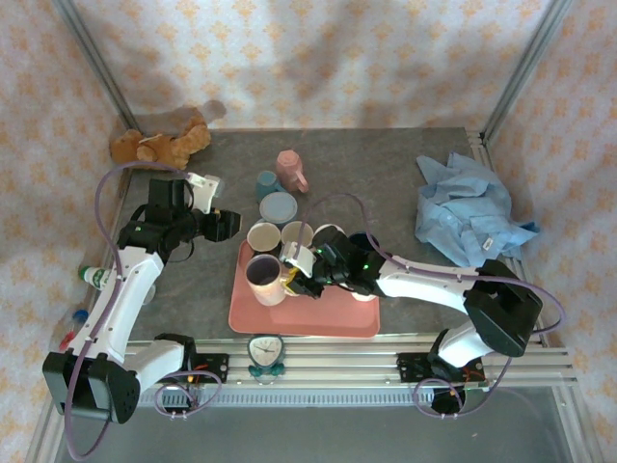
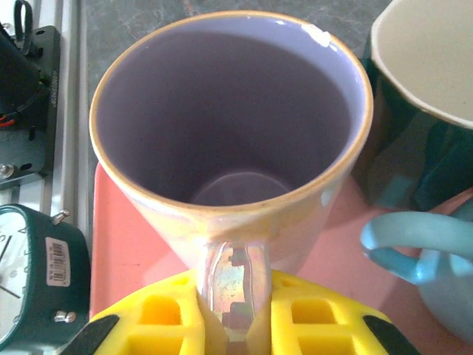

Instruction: Turn the mug right side up

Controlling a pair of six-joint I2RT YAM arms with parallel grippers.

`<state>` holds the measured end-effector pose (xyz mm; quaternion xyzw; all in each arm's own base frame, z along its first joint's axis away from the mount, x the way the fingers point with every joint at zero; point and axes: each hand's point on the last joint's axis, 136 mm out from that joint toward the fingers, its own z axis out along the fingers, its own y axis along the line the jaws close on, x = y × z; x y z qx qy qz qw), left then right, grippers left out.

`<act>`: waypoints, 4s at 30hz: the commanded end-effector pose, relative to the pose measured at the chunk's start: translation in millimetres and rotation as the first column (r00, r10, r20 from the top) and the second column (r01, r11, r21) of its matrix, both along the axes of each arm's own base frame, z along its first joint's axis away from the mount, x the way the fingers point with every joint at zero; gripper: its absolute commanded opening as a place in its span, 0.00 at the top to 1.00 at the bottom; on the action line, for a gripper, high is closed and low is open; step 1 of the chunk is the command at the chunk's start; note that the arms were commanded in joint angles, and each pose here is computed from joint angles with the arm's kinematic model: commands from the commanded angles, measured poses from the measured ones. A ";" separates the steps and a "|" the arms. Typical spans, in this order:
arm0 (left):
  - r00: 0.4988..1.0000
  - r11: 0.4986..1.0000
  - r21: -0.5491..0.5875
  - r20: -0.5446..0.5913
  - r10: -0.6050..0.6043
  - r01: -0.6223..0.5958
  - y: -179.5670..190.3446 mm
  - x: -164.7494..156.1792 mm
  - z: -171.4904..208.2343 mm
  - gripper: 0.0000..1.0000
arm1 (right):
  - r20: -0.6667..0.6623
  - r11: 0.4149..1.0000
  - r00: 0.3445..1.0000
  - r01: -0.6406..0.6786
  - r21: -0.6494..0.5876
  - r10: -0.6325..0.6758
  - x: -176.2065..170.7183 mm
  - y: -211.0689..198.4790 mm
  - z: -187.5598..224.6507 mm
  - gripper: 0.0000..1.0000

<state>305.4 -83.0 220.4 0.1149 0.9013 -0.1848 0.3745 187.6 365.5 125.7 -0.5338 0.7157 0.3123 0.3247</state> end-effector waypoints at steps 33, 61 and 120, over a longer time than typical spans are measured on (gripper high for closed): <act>1.000 1.000 -0.029 -0.007 -0.002 0.002 -2.1 2.8 -2.8 0.39 | 0.100 0.992 0.993 0.056 0.108 -0.067 5.9 28.0 15.1 1.00; 1.000 0.999 -0.034 -0.022 -0.005 0.004 -3.0 4.9 -5.9 0.39 | 0.082 0.987 0.988 0.123 0.100 -0.131 16.0 46.4 3.8 1.00; 0.939 0.950 -0.128 -0.234 0.251 -0.286 -29.1 82.0 -21.6 0.26 | -0.282 0.598 0.542 0.782 -0.177 -0.792 137.8 -122.1 114.5 0.51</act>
